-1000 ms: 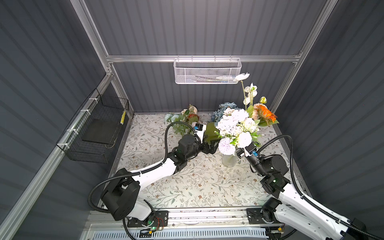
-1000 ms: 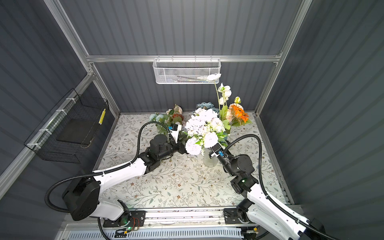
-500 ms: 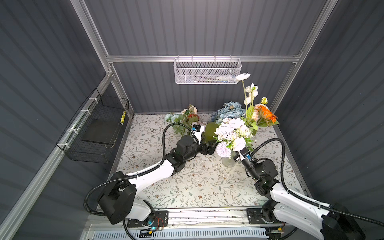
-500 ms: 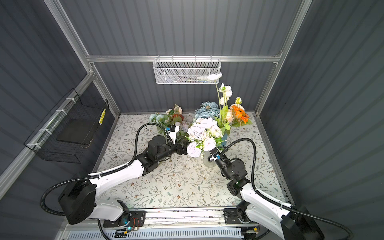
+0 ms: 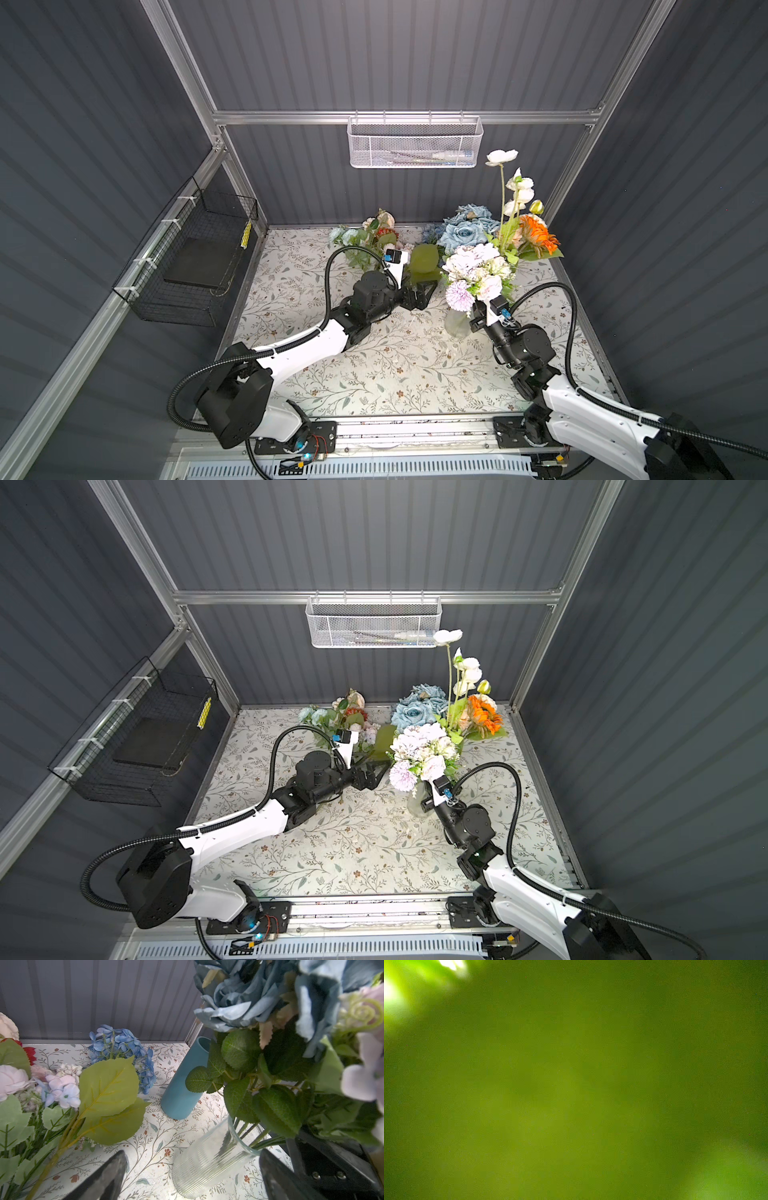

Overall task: Arrange the flowers into the vase
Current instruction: 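Lower the bunch stems into the clear glass vase with the right gripper, then push the bunch deeper into the vase among the other stems with the right gripper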

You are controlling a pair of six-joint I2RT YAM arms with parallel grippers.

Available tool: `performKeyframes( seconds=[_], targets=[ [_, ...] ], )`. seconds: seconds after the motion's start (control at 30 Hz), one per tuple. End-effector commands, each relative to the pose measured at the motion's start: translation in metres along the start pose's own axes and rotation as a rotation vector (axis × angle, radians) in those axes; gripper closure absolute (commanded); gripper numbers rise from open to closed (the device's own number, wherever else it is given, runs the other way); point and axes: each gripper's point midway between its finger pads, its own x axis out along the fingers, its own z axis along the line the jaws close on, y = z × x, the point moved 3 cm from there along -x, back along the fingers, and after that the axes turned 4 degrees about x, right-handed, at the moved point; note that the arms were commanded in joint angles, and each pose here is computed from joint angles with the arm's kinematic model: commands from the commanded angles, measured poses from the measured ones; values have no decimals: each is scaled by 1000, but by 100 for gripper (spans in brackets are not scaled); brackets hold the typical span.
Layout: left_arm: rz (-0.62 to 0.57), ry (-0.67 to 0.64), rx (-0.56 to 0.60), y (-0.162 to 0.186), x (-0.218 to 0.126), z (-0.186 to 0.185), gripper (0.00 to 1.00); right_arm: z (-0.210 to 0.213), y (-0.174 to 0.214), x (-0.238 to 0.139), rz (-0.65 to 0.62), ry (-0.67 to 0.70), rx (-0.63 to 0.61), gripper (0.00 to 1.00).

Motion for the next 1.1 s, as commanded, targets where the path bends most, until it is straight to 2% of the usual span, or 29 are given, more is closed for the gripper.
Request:
performKeyframes(
  seconds=[0.0, 0.3, 0.47, 0.83, 1.0, 1.07],
  targets=[
    [-17, -11, 2, -7, -4, 2, 1, -5, 14, -4, 69, 33, 43, 83],
    [-29, -11, 10, -12, -8, 0, 1, -6, -2, -14, 78, 14, 71, 53],
    [-27, -1, -1, -10, -8, -1, 1, -4, -19, -16, 46, -14, 90, 46],
    [-65, 102, -32, -35, -10, -23, 1, 3, -44, -3, -13, -63, 102, 47],
    [-97, 153, -26, -51, -8, -35, 1, 2, -41, 2, -14, -50, 110, 66],
    [-101, 166, -26, -55, -7, -37, 1, 1, -40, 1, -20, -45, 127, 79]
  ],
)
